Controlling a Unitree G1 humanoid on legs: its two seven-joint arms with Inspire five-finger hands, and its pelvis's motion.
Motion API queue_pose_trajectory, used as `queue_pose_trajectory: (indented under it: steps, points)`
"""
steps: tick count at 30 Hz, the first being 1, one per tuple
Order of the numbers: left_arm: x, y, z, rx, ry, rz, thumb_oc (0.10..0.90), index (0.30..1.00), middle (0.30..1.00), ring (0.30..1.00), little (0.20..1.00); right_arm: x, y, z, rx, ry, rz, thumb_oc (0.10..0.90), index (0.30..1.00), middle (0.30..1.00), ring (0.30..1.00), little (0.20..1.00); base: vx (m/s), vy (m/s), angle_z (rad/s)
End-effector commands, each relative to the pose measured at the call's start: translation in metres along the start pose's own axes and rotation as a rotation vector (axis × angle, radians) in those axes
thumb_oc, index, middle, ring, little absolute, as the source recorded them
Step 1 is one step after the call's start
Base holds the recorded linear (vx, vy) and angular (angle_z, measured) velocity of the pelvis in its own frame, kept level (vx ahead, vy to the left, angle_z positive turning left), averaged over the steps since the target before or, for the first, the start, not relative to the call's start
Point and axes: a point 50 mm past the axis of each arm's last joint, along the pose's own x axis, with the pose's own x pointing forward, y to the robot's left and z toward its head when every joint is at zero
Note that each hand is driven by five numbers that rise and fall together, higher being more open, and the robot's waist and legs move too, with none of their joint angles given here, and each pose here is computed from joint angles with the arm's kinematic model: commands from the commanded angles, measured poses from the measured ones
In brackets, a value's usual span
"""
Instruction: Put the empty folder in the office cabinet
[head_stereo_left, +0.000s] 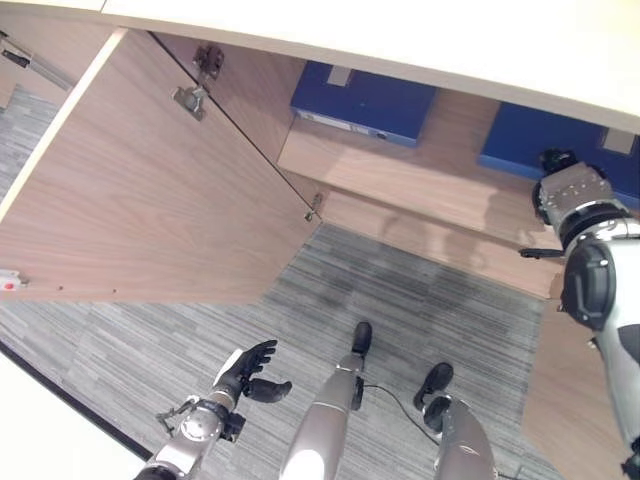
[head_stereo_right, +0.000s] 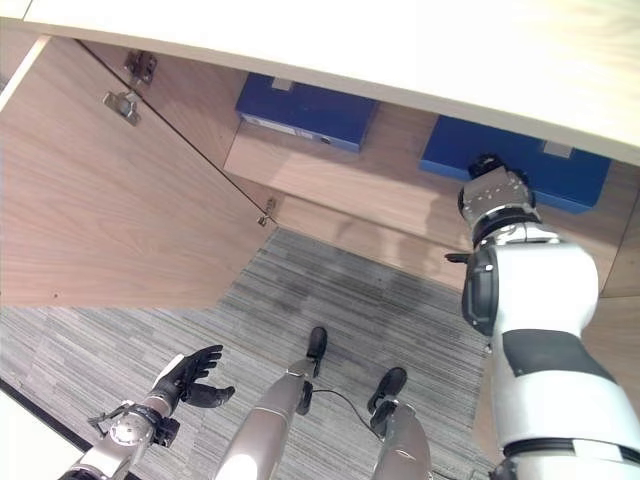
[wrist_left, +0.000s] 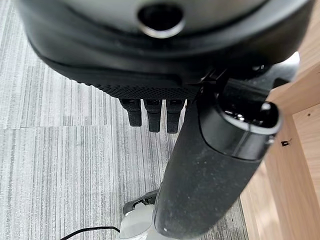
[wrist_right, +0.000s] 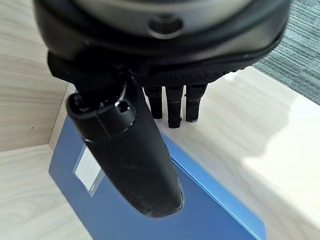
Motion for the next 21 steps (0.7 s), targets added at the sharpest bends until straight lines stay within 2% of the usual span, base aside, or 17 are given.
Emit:
queue_pose_trajectory:
  steps: [1, 4, 5, 12, 15, 21]
  points:
    - [-0.005, -0.003, -0.009, -0.018, 0.013, 0.027, 0.8, 0.9, 0.9, 0.9, 0.9, 0.005, -0.002, 0.005, 0.017, -0.052, 0.041, 0.8, 0.9, 0.9, 0.9, 0.9, 0.0, 0.0, 0.0]
    - [-0.005, -0.003, -0.01, -0.053, 0.02, 0.045, 0.8, 0.9, 0.9, 0.9, 0.9, 0.004, -0.001, -0.015, 0.036, -0.031, 0.078, 0.8, 0.9, 0.9, 0.9, 0.9, -0.04, 0.023, -0.02]
    - [-0.004, -0.003, -0.012, -0.075, 0.031, 0.06, 0.8, 0.9, 0.9, 0.9, 0.9, 0.0, 0.002, -0.035, 0.017, -0.025, 0.12, 0.8, 0.9, 0.9, 0.9, 0.9, -0.02, 0.042, -0.08]
    - [-0.001, -0.013, -0.019, -0.131, 0.079, 0.078, 0.8, 0.9, 0.9, 0.9, 0.9, -0.015, 0.002, -0.091, -0.063, -0.023, 0.242, 0.8, 0.9, 0.9, 0.9, 0.9, -0.01, 0.025, -0.08]
    - [-0.004, -0.019, -0.03, -0.169, 0.125, 0.089, 0.8, 0.9, 0.9, 0.9, 0.9, -0.018, -0.015, -0.121, -0.105, -0.026, 0.296, 0.8, 0.9, 0.9, 0.9, 0.9, 0.01, 0.033, -0.08]
    - [-0.009, -0.029, -0.04, -0.21, 0.164, 0.086, 0.8, 0.9, 0.9, 0.9, 0.9, -0.031, -0.041, -0.141, -0.189, -0.1, 0.436, 0.8, 0.9, 0.9, 0.9, 0.9, 0.0, 0.008, 0.0]
